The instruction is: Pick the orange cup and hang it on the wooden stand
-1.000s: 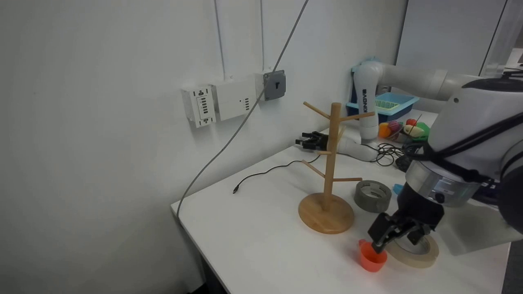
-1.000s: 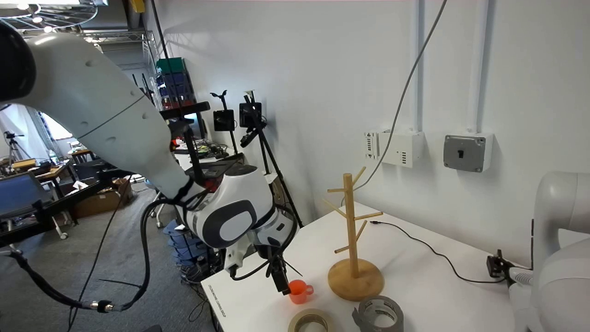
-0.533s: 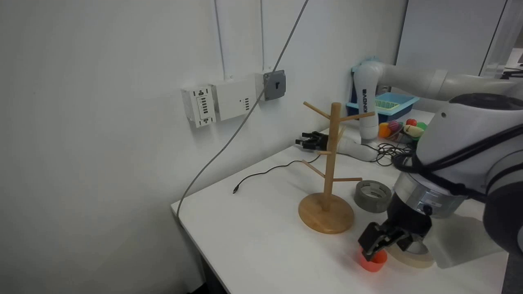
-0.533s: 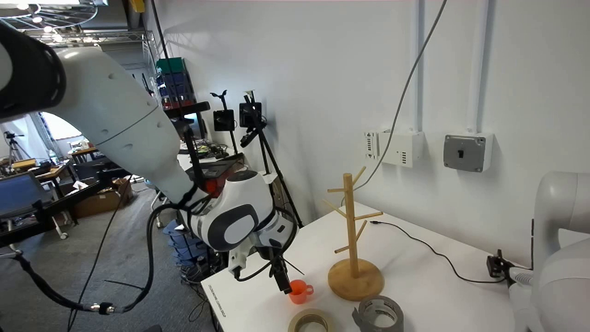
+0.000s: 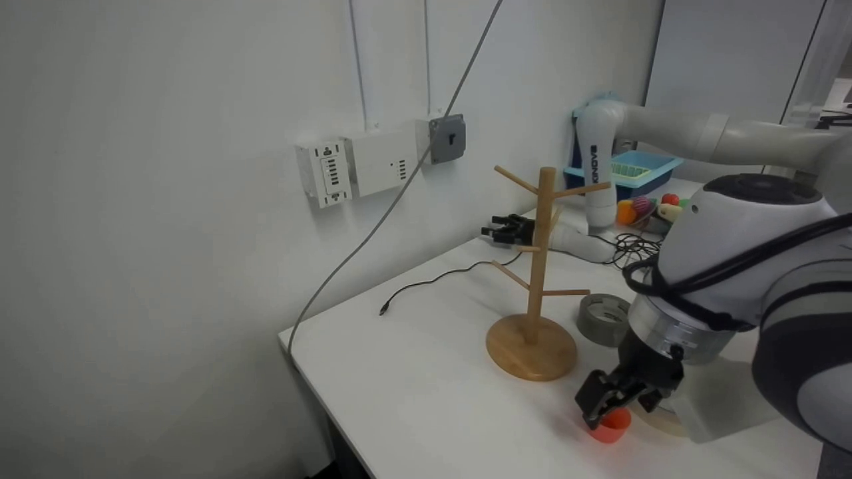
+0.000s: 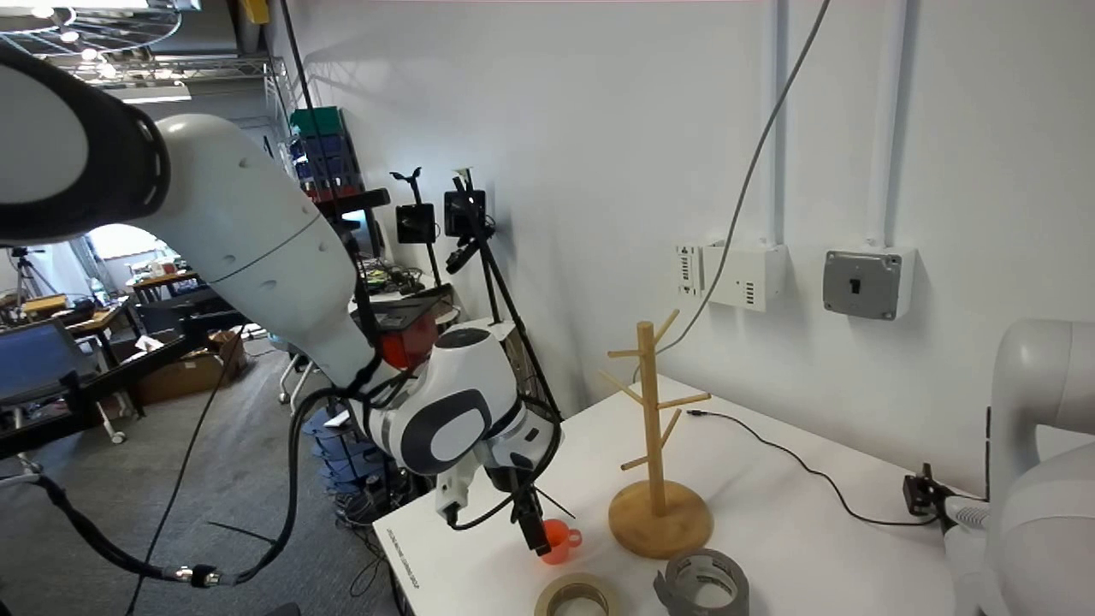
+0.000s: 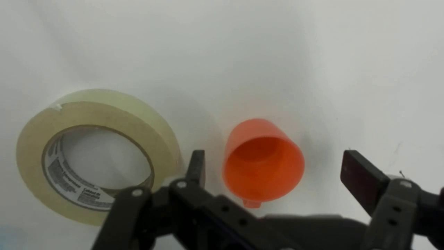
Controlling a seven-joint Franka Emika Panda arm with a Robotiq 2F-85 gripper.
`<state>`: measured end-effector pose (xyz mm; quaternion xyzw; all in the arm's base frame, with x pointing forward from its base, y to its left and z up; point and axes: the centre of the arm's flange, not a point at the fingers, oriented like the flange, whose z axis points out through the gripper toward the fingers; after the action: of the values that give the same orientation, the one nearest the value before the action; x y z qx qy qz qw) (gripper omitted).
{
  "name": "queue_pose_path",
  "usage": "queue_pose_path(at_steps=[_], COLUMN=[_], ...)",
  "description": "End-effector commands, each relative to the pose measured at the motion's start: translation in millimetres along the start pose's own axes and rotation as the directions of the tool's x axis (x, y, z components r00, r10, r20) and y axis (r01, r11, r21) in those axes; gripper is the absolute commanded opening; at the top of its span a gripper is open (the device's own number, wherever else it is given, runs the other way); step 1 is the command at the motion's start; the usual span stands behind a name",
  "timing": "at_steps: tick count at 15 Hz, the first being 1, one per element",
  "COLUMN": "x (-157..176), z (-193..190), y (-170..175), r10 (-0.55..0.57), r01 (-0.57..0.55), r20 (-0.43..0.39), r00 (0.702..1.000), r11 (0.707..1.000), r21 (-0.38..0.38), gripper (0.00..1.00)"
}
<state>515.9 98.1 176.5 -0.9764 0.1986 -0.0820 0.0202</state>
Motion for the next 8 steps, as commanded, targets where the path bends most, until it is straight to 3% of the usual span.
queue_pose_path(at_steps=[1, 8], x=[12.6, 20.6], z=[15.1, 29.4], y=[-3.5, -9.7], r10=[0.031, 0.036], r01=[-0.031, -0.036], r20=[-0.027, -0.031], r00=[0.999, 0.999], r11=[1.0, 0.999], r21=[-0.003, -0.001], gripper=[1.0, 1.0])
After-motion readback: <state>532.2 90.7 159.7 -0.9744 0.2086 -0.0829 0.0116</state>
